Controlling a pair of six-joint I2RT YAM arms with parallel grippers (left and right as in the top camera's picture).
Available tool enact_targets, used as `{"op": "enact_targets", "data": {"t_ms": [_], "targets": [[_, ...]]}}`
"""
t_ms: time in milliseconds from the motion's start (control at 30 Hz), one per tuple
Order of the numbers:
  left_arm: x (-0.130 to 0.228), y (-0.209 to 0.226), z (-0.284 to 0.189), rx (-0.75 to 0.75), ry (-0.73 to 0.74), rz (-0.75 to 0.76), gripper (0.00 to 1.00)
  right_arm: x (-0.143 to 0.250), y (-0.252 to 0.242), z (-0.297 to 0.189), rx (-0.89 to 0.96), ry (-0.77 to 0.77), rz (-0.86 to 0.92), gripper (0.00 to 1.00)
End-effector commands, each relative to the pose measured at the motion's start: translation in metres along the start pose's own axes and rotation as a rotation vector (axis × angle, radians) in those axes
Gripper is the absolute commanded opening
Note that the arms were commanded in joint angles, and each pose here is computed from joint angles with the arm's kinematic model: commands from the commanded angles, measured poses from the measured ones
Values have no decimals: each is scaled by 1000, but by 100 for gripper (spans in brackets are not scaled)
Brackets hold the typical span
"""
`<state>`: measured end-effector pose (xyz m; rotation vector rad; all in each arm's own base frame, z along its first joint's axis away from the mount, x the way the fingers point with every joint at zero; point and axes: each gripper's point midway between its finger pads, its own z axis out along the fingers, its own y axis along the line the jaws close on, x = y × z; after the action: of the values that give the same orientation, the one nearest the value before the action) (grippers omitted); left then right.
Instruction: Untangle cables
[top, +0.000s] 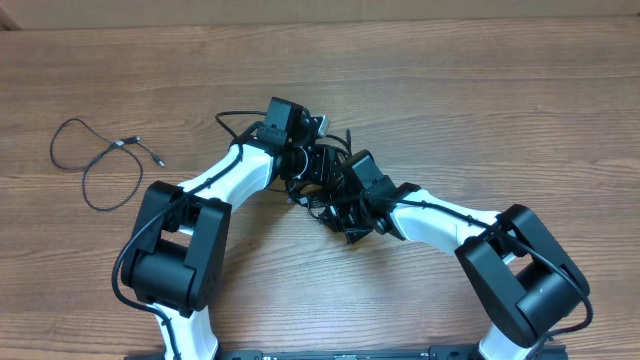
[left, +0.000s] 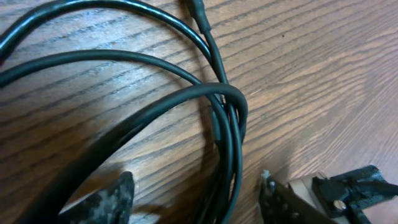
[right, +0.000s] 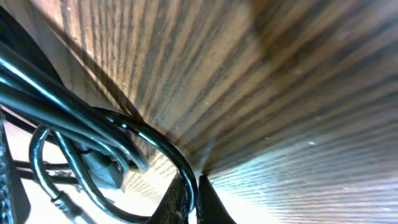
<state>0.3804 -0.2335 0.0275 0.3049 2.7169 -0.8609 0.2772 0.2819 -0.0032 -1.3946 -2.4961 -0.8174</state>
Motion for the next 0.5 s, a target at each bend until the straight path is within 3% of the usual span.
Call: {"op": "enact_targets", "data": {"t_ms": [0, 300, 467], "targets": [[-3, 10, 0, -35, -8, 6, 67, -20, -23, 3, 75, -86, -37, 4], [-9, 52, -9, -238, -43, -26, 73, -48, -30, -19, 189, -144, -124, 4], [-9, 56, -10, -261, -45, -27, 73, -78, -30, -60, 355, -353, -180, 4]]}}
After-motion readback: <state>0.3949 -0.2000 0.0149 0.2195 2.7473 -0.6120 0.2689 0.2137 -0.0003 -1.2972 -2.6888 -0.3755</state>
